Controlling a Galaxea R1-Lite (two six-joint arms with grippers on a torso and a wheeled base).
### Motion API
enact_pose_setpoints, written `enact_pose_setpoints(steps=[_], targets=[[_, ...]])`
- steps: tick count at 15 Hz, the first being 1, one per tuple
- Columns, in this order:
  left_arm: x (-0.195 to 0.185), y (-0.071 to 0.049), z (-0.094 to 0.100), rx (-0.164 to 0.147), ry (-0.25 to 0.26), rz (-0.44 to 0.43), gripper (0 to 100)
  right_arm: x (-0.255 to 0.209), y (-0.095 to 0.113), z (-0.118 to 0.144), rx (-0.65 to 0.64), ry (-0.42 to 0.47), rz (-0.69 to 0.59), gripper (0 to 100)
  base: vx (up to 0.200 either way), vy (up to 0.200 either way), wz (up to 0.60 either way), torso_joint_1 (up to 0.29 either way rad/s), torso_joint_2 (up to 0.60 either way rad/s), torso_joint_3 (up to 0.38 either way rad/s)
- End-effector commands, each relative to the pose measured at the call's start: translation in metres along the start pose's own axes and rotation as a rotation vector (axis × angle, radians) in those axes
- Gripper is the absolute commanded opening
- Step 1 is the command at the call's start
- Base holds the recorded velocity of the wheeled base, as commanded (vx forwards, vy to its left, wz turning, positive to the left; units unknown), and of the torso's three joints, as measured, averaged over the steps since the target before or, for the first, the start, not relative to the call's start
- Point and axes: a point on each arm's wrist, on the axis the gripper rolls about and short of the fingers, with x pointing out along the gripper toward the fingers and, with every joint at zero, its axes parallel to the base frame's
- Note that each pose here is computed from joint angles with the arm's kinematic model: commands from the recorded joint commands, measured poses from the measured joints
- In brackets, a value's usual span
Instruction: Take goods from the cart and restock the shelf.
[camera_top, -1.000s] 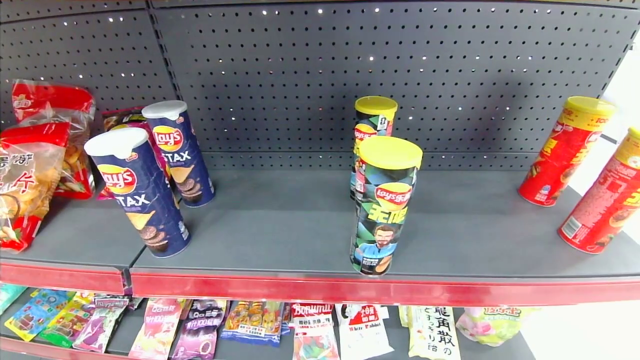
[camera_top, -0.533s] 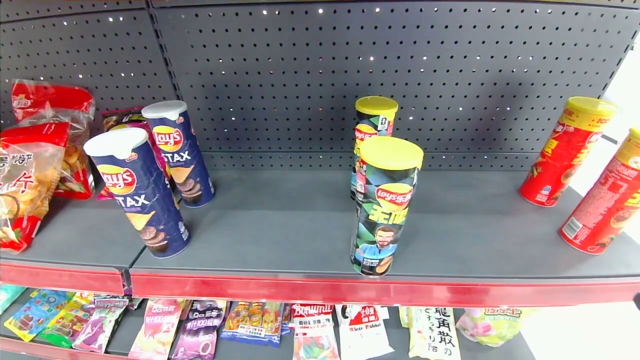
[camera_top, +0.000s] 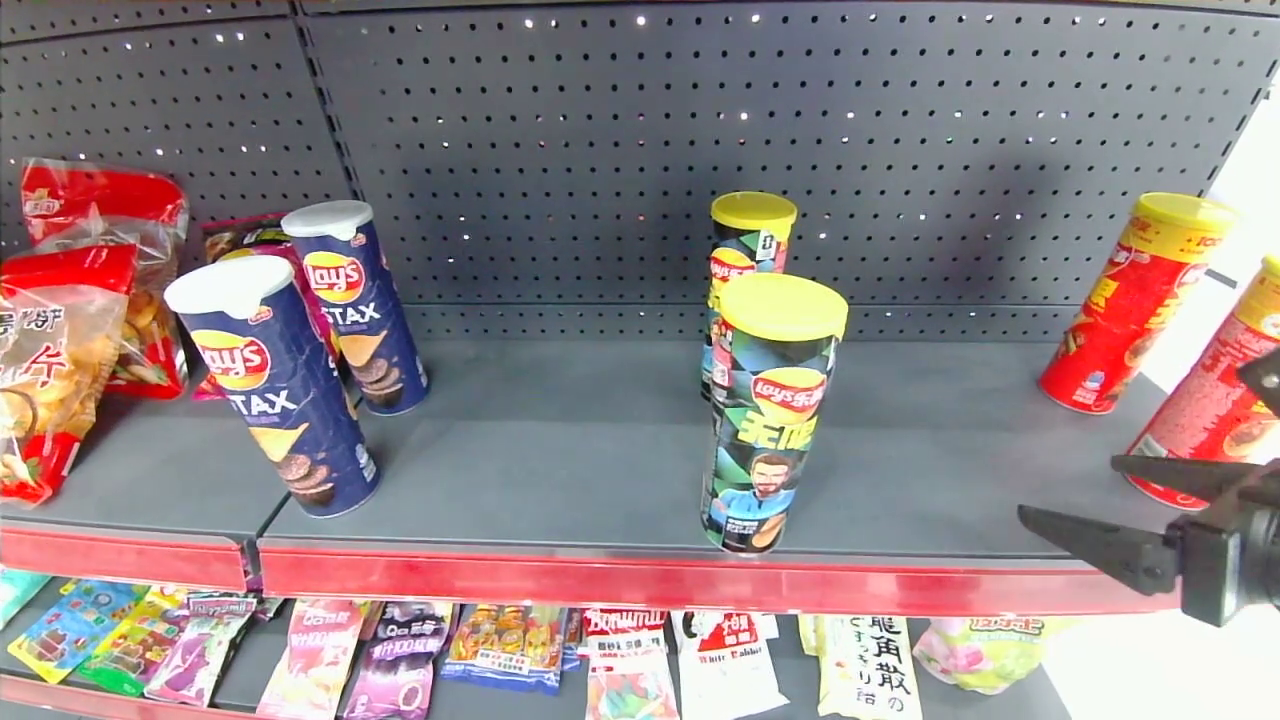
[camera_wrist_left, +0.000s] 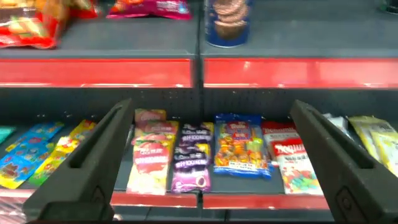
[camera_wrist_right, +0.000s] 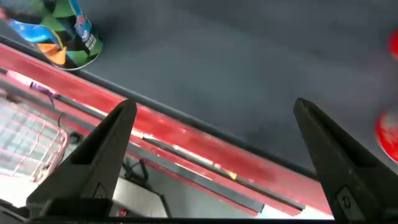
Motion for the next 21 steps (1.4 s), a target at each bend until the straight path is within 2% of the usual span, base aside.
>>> enact_pose_setpoints(steps=[1, 7, 9, 12, 21], targets=[[0.000, 0.000, -0.001, -0.004, 0.004, 0.006, 100, 0.029, 0.002, -0.002, -0.005, 0.085, 0.035, 100, 0.000, 0.000, 0.00, 0.000, 0.00, 0.000], [0.000, 0.000, -0.001, -0.007, 0.004, 0.010, 100, 0.058, 0.007, -0.001, -0.027, 0.164, 0.037, 100, 0.000, 0.000, 0.00, 0.000, 0.00, 0.000], [0.000, 0.000, -0.001, -0.007, 0.004, 0.010, 100, 0.079, 0.020, 0.010, -0.051, 0.151, 0.036, 100, 0.000, 0.000, 0.00, 0.000, 0.00, 0.000], [0.000, 0.000, -0.001, -0.007, 0.004, 0.010, 100, 0.101, 0.031, 0.012, -0.067, 0.159, 0.068, 100, 0.000, 0.000, 0.00, 0.000, 0.00, 0.000], [0.000, 0.000, -0.001, -0.007, 0.004, 0.010, 100, 0.118, 0.040, 0.017, -0.083, 0.160, 0.092, 100, 0.000, 0.000, 0.00, 0.000, 0.00, 0.000]])
